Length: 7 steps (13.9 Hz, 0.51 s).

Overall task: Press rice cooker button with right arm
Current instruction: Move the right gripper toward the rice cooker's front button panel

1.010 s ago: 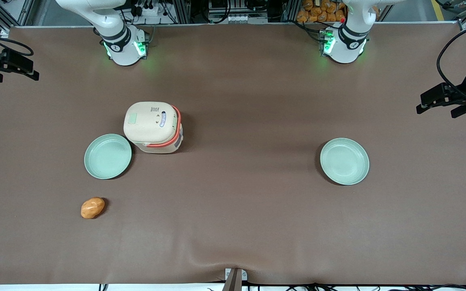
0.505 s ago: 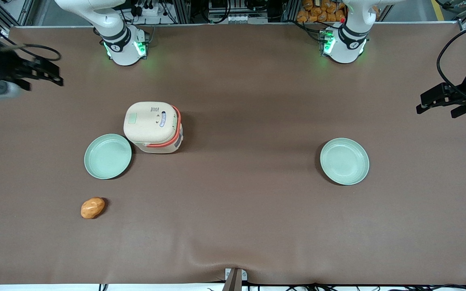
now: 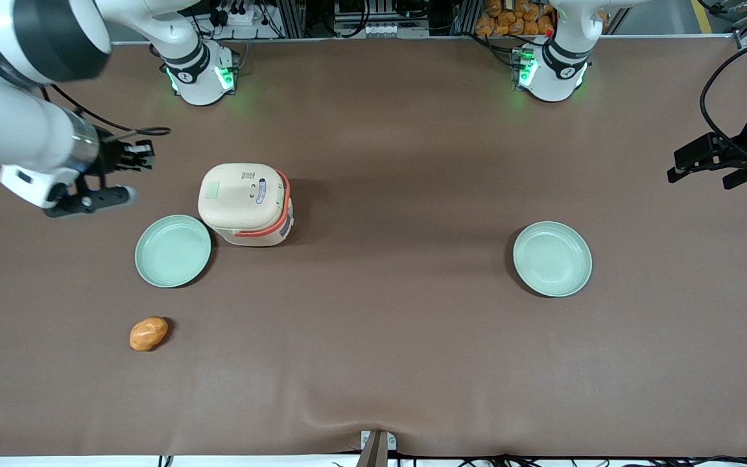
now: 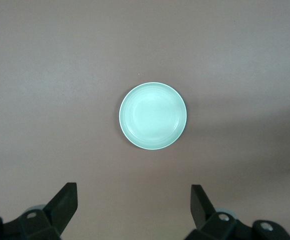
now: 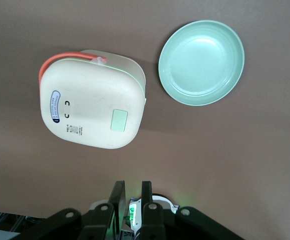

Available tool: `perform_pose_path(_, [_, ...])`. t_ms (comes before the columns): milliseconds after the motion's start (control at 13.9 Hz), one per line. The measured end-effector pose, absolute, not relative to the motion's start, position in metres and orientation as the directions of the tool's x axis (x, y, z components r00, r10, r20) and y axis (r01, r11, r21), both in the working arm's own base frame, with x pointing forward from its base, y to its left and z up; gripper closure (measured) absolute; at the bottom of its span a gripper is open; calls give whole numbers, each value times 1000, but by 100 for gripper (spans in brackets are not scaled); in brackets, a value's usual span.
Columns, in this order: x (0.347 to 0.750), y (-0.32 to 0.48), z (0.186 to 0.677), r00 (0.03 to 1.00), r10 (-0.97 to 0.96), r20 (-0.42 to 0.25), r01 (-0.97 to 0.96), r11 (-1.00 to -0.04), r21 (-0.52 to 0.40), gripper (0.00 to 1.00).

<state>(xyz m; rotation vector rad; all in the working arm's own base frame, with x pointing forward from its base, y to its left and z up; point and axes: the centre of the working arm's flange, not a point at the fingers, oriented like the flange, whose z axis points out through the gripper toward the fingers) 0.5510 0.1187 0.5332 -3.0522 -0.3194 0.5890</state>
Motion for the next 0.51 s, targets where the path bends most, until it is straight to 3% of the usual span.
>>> perform_pose_path(289, [543, 126, 483, 881, 207, -425, 175, -978, -113, 84])
perform_pose_path(433, [538, 126, 455, 871, 200, -449, 161, -979, -124, 96])
perform_pose_path(505, [536, 126, 444, 866, 193, -461, 154, -981, -121, 96])
